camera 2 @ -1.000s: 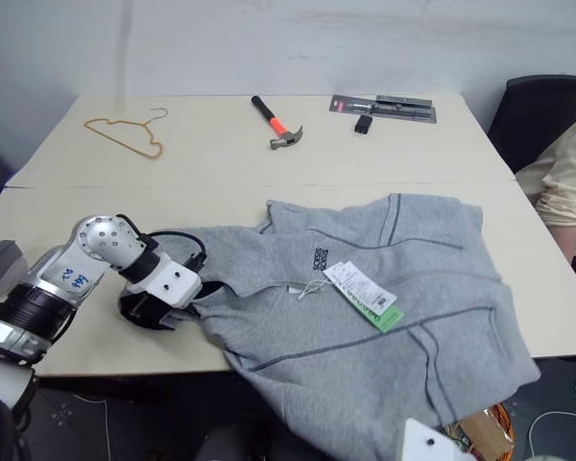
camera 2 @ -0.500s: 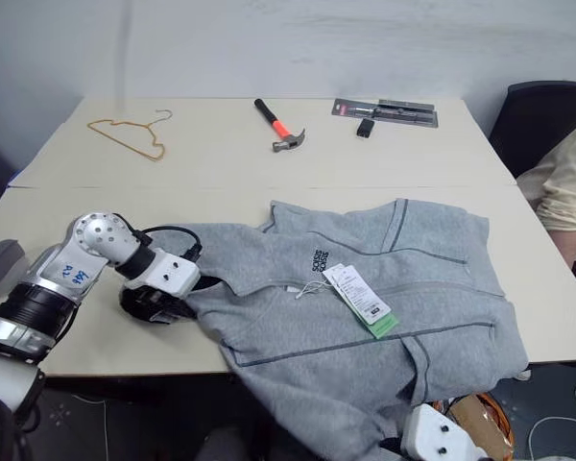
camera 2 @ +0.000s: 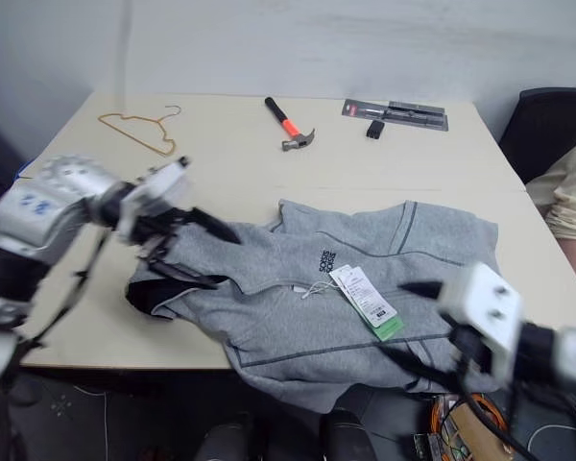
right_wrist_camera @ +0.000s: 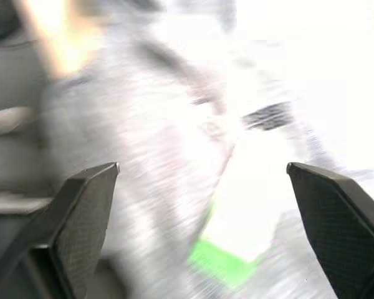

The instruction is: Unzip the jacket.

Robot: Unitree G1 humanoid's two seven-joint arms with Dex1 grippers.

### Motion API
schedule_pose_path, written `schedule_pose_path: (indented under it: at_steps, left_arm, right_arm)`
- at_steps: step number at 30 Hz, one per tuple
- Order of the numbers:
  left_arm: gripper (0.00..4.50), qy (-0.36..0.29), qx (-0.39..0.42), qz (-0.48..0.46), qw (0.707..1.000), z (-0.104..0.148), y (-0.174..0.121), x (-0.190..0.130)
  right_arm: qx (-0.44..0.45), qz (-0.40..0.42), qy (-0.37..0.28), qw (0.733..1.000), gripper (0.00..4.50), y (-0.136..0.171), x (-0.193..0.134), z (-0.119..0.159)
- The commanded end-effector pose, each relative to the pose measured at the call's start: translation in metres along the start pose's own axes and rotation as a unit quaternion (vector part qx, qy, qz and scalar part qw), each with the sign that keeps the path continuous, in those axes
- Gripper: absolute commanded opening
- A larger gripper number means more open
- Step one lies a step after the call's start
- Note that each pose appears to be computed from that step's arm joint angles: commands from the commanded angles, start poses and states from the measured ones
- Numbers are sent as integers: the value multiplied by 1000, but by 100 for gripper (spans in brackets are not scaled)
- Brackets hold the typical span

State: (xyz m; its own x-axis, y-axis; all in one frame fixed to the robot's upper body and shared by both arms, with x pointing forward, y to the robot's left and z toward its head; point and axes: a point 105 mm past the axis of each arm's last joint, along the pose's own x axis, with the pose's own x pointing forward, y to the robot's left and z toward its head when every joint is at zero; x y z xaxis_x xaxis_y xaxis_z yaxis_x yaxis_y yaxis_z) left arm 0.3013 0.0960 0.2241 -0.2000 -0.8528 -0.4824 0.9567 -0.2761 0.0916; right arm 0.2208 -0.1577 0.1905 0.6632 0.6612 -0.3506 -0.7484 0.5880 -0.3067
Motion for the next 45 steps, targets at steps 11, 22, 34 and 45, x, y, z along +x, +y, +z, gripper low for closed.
schedule_pose_path:
  at_steps: [11, 22, 34, 45]
  left_arm:
    - [445, 56, 49, 7, 997, -22, 37, 60]
    - [450, 55, 67, 43, 995, -37, 51, 80]
    - [450, 53, 56, 53, 996, -57, 50, 94]
    - [450, 90, 25, 75, 993, -101, 50, 112]
  right_arm:
    - [-80, -120, 98, 985, 450, 3, 89, -44]
    - [-199, -229, 152, 941, 412, -35, 62, -64]
    - [-210, -229, 132, 941, 28, -30, 68, -60]
    - [-117, -334, 95, 931, 1, -65, 44, -46]
